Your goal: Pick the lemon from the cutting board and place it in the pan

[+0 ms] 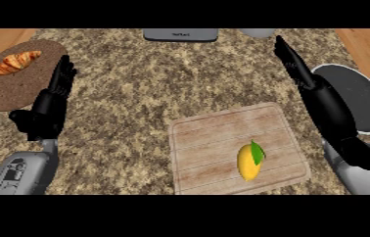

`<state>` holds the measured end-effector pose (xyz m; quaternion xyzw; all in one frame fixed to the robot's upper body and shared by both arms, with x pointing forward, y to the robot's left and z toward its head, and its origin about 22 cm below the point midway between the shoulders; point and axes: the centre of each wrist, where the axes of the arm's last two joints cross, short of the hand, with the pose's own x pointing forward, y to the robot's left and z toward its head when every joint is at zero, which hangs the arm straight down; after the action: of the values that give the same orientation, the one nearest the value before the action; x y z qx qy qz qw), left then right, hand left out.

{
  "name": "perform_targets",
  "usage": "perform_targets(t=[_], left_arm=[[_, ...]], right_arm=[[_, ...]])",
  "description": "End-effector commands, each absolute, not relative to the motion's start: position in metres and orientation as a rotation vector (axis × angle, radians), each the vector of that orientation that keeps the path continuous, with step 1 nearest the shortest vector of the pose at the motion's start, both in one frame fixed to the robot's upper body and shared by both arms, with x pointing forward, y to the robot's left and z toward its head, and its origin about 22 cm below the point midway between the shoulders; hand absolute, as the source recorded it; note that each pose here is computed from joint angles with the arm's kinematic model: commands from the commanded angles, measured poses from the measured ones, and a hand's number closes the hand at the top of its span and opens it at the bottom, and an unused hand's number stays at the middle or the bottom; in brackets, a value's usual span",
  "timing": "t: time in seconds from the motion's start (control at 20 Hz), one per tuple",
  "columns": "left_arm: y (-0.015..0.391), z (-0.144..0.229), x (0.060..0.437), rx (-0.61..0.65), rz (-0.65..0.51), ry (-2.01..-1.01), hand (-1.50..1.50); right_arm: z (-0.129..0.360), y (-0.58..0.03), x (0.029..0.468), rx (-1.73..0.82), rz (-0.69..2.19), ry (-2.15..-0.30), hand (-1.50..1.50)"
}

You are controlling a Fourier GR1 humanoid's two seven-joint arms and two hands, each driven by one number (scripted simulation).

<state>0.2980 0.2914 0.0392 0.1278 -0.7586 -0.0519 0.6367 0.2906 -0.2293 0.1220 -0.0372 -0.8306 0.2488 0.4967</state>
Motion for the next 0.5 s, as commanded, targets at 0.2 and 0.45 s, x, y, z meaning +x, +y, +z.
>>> perform_targets(t=[0.2, 0.45], left_arm=[[0.286, 0.057, 0.31, 0.27, -0.056, -1.701, 0.0], [0.289, 0.035, 0.29, 0.254, -0.009, -1.611, 0.0]], right_arm=[[0.052, -0.232, 0.272, 0.314, 0.592, -1.688, 1.5], [0.014, -0.283, 0.219, -0.158, 0.515, -1.84, -1.5]])
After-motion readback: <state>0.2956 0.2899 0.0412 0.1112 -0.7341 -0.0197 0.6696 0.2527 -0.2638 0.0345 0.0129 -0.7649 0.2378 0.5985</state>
